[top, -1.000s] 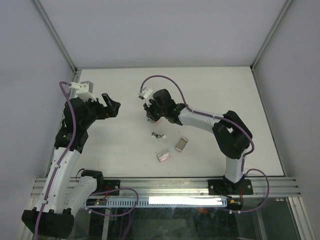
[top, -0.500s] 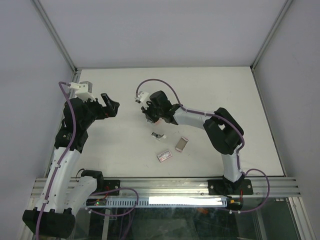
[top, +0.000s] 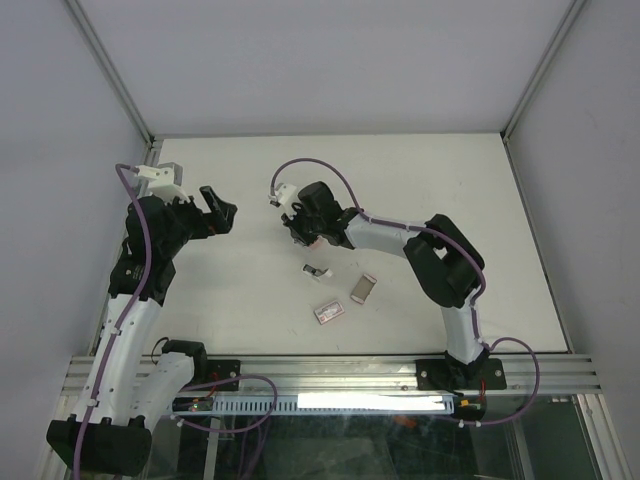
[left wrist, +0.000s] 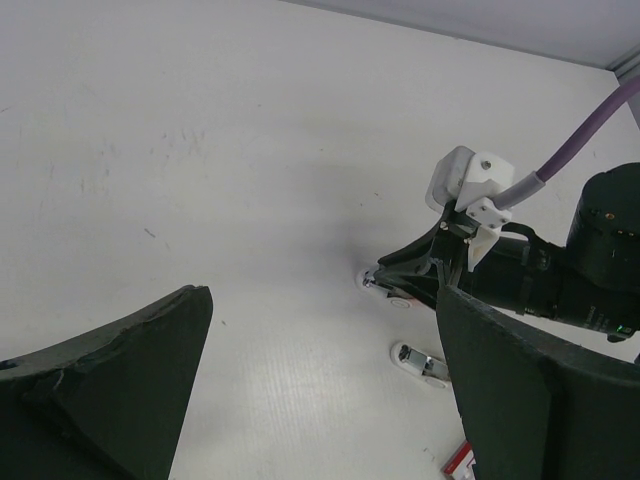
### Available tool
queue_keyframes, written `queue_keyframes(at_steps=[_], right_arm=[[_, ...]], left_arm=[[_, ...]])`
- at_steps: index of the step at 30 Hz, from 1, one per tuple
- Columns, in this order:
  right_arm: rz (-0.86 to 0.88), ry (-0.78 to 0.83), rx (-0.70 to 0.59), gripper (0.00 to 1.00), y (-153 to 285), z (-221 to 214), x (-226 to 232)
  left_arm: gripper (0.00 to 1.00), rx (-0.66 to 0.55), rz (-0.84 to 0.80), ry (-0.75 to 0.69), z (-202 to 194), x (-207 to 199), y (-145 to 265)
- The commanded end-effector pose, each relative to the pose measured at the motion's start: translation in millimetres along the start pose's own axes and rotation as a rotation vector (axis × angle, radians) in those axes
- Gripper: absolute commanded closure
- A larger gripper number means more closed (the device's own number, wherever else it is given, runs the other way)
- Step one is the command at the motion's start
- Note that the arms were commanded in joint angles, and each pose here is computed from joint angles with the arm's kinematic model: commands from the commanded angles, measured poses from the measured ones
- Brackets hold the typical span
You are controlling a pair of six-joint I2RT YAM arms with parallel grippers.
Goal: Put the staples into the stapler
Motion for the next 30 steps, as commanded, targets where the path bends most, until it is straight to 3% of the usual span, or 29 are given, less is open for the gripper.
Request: queue_keyframes(at_steps=[1, 30], right_arm=[[-0.029, 0.027, -0.091, 0.97, 11.7, 30.8, -11.3], [0.006, 0.002, -0.056, 0.97, 17.5, 18.2, -7.6]], left_arm=[[0.01, -0.034, -0.021, -0.014, 8.8, -3.3, 1.2], [0.01, -0.037, -0.02, -0.01, 9.4, -2.3, 1.9]])
Point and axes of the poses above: each gripper's point midway between its finger pads, its own y axis back along the fingers, its own x axis along the line the jaws close on, z = x × y, the point moved 4 cm from there along y, back along the fingers, and after that the axes turned 11 degrees about y, right-handed, at the moved point
